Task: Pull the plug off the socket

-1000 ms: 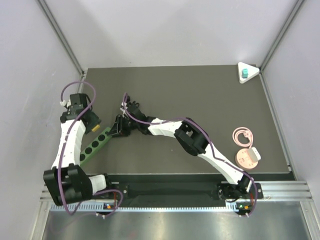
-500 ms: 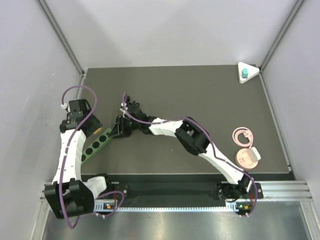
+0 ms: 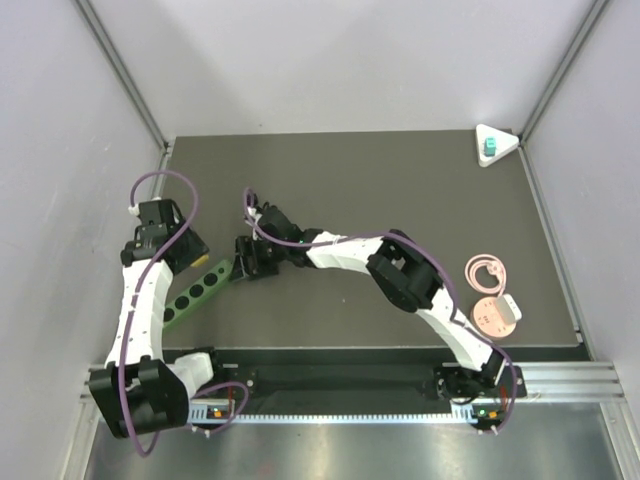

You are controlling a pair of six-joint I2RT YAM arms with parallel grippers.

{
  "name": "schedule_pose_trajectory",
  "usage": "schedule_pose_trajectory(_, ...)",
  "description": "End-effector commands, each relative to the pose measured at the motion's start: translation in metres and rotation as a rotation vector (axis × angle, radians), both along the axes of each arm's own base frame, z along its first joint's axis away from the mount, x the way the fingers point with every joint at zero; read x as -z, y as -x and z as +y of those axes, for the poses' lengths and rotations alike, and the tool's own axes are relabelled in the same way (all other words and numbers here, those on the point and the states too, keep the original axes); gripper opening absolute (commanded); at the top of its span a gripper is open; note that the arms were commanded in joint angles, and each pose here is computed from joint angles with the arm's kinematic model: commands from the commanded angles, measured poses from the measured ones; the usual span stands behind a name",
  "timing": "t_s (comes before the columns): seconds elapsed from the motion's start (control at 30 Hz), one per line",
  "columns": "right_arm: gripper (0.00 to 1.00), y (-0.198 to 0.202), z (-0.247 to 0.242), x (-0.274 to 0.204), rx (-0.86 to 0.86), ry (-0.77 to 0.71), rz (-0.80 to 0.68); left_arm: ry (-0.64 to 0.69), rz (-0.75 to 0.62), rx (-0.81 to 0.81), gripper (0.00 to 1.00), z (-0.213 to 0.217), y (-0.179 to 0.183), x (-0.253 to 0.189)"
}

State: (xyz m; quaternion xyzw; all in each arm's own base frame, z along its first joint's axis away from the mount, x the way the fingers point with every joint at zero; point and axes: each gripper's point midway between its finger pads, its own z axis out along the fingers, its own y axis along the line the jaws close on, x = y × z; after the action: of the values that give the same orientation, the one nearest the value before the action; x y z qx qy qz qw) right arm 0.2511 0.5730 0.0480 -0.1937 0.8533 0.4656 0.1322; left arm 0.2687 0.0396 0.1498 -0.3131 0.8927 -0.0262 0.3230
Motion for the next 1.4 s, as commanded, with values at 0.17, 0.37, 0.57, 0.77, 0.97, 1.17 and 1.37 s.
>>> schedule_pose_trajectory(0.17, 0.73, 0.024, -0.079, -0.030, -0.020, 0.111, -0.104, 0.060, -0.075, 0.122, 0.00, -0.020, -0.011, -0.003)
schedule_pose_trajectory(0.37, 0.73, 0.022, -0.164, -0.066, 0.098, 0.118, -0.187, 0.343, -0.158, 0.367, 0.00, -0.092, -0.022, -0.005)
schedule_pose_trajectory(0.57, 0.73, 0.023, -0.264, -0.044, 0.232, 0.223, -0.167, 0.359, -0.215, 0.478, 0.00, -0.153, -0.052, -0.009)
schedule_pose_trajectory(0.77, 0.73, 0.027, -0.338, -0.044, 0.399, 0.259, -0.189, 0.214, -0.298, 0.498, 0.00, -0.215, -0.109, -0.005)
schedule_pose_trajectory(0.97, 0.73, 0.040, -0.371, -0.045, 0.452, 0.265, -0.197, 0.050, -0.381, 0.488, 0.00, -0.278, -0.165, 0.024)
schedule_pose_trajectory(1.17, 0.73, 0.043, -0.393, -0.045, 0.484, 0.257, -0.199, -0.161, -0.465, 0.481, 0.00, -0.315, -0.218, 0.059)
schedule_pose_trajectory(1.37, 0.73, 0.052, -0.404, -0.034, 0.472, 0.274, -0.158, -0.171, -0.558, 0.438, 0.00, -0.325, -0.247, 0.075)
